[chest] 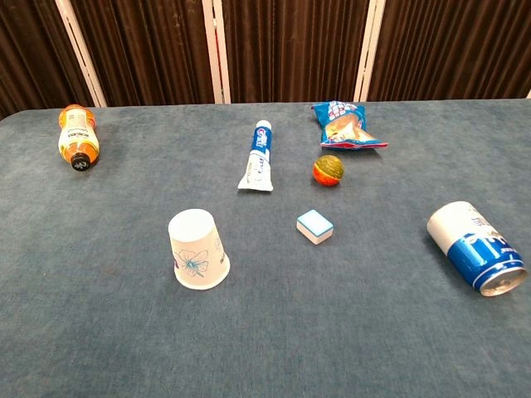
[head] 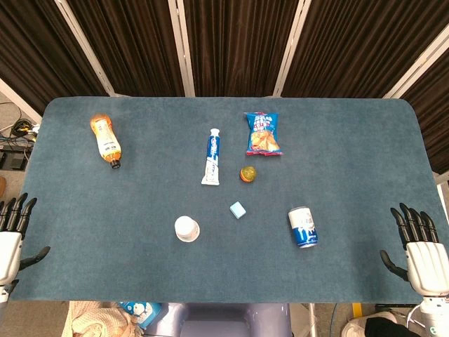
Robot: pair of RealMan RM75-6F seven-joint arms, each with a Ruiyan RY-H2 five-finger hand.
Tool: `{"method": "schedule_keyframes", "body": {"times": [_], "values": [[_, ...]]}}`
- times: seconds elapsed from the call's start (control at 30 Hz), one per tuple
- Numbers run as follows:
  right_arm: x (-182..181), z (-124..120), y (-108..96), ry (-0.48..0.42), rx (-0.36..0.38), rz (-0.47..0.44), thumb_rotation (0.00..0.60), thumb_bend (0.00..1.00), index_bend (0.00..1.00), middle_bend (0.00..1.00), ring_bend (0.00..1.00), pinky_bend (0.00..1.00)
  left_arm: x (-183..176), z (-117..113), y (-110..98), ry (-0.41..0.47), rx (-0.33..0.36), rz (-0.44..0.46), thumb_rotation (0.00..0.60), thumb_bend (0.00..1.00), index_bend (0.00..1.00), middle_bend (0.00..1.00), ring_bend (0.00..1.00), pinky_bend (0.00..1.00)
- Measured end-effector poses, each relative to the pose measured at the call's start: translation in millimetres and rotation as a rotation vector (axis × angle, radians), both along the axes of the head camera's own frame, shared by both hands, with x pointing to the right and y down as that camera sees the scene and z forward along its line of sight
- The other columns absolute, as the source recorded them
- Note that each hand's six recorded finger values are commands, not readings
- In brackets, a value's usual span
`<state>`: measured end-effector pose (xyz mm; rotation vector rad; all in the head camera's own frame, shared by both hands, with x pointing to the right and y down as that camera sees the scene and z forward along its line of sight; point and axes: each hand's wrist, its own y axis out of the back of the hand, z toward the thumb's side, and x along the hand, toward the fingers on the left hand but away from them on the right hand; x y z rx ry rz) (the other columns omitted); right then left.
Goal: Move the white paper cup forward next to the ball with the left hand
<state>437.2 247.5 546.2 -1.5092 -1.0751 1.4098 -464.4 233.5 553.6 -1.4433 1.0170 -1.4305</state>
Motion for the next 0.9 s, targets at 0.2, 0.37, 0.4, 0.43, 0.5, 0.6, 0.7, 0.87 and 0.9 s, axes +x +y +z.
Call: {"method": "schedule_keyframes", "body": {"times": [0.2, 0.37, 0.4, 0.43, 0.5, 0.6, 0.7, 0.87, 0.9], "values": [[-0.3, 0.2, -0.2, -0.001, 0.0, -0.002, 0.6, 0.31, 0.0, 0.0, 0.0, 0.04, 0.1, 0.5, 0.4, -0.003, -0.003, 0.002, 0.6, 0.0, 0.0, 0.0, 0.0, 0.0], [-1.1, -0.2, 0.1, -0.004, 0.001, -0.002, 0.6, 0.31, 0.0, 0.0, 0.0, 0.04, 1.7, 0.6, 1.1, 0.0, -0.006, 0.011, 0.6, 0.0, 0.0, 0.0, 0.0, 0.0], [-1.4, -0.2, -0.1, -0.004, 0.002, -0.003, 0.6, 0.31, 0.0, 0.0, 0.0, 0.04, 2.3, 0.8, 1.1, 0.0, -0.008, 0.015, 0.6, 0.0, 0.0, 0.0, 0.0, 0.01], [-1.9, 0.0, -0.2, -0.003, 0.002, -0.005, 0.6, 0.31, 0.0, 0.0, 0.0, 0.04, 3.6, 0.8, 0.8, -0.001, -0.009, 0.023, 0.6, 0.0, 0.0, 0.0, 0.0, 0.02], [-2.6, 0.4, -0.3, -0.006, 0.0, -0.004, 0.6, 0.31, 0.0, 0.0, 0.0, 0.04, 6.5, 0.3, -0.4, -0.004, -0.009, 0.042, 0.6, 0.02, 0.0, 0.01, 0.01, 0.13], [-1.9, 0.4, -1.0, -0.008, -0.001, 0.002, 0.6, 0.31, 0.0, 0.0, 0.0, 0.04, 14.4, 0.3, -5.8, -0.017, -0.012, 0.093, 0.6, 0.03, 0.0, 0.06, 0.06, 0.22], [-0.6, 1.0, -1.7, -0.01, -0.005, 0.008, 0.6, 0.31, 0.0, 0.0, 0.0, 0.04, 23.9, 3.9, -13.2, -0.017, -0.037, 0.132, 0.6, 0.03, 0.01, 0.1, 0.09, 0.23], [3.8, 1.3, -3.1, -0.013, -0.009, 0.023, 0.6, 0.31, 0.0, 0.0, 0.0, 0.04, 52.4, 14.4, -34.5, -0.015, -0.091, 0.225, 0.6, 0.05, 0.04, 0.15, 0.12, 0.26], [4.8, 1.2, -3.4, -0.014, -0.008, 0.027, 0.6, 0.31, 0.0, 0.0, 0.0, 0.04, 59.3, 16.4, -39.2, -0.014, -0.1, 0.244, 0.6, 0.05, 0.04, 0.15, 0.12, 0.26]]}}
